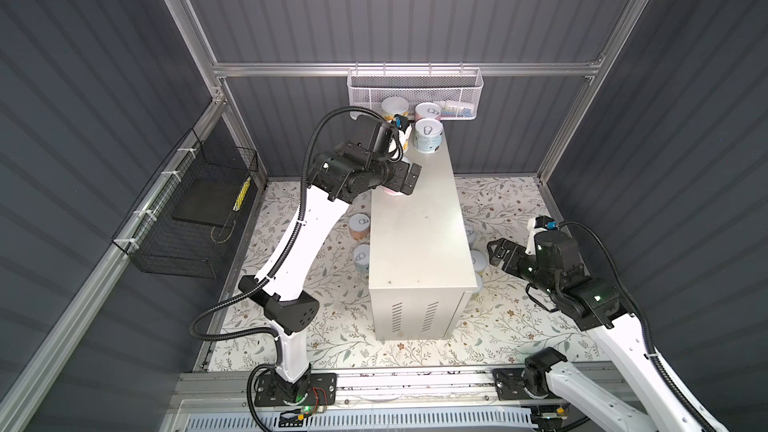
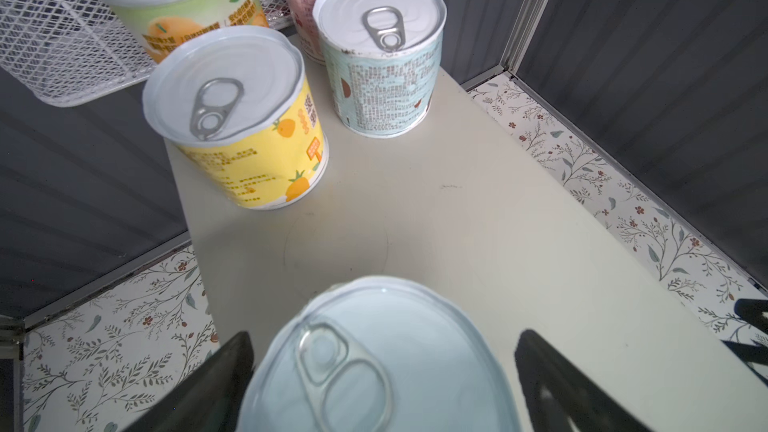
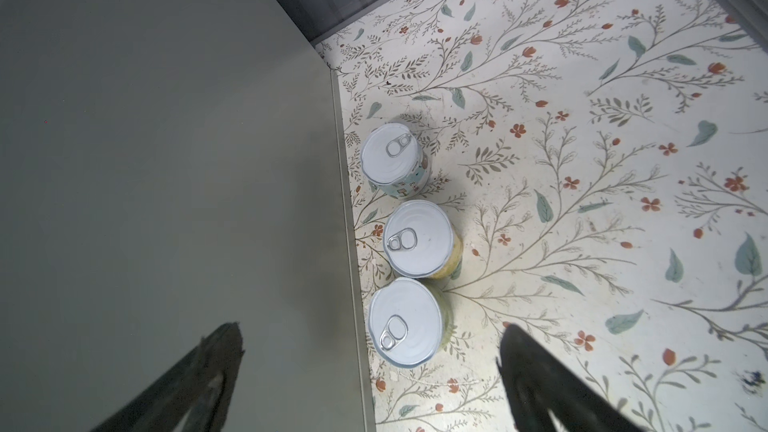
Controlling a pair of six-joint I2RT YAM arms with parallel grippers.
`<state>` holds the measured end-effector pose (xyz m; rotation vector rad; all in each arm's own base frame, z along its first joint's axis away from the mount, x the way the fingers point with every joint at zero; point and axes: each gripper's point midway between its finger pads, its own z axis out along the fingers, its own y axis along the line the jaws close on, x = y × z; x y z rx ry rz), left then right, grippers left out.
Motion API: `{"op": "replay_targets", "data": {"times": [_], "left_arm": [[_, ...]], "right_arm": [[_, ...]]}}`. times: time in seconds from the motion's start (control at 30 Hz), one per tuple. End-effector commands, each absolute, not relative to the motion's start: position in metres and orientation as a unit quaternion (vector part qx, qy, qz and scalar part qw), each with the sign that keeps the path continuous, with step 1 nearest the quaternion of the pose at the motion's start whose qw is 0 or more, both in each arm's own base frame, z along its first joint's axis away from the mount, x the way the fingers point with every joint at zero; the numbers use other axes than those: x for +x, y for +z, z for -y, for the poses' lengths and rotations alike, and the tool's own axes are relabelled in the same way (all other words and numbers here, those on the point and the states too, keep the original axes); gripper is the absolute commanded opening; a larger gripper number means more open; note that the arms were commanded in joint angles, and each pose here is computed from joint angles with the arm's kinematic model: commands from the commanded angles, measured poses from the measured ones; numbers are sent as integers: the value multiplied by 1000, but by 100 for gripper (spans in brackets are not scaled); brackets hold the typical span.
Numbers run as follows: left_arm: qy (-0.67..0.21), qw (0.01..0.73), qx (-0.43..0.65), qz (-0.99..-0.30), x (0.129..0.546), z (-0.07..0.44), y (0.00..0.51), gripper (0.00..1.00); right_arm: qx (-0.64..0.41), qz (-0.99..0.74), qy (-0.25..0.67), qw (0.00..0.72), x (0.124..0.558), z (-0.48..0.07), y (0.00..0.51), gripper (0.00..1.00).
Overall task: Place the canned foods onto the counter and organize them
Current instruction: 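Lower the pink-labelled can onto the cabinet top beside the yellow can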
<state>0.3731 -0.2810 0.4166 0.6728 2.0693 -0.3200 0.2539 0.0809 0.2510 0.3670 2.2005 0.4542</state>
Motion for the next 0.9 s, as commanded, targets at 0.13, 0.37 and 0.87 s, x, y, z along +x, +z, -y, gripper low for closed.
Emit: {"op": "replay_targets", "data": {"times": [0.13, 0.37, 0.87], "left_arm": [[-132, 467, 264, -833, 345, 259, 431, 100], [-148, 456, 256, -839, 338, 259, 414, 93], [-141, 474, 215, -842, 371, 266, 399, 71]], "right_arm": [[136, -870, 205, 427, 261, -91, 268, 98], [130, -869, 220, 425, 267, -98, 273, 98], [129, -867, 213, 432, 269, -96, 277, 98]]}}
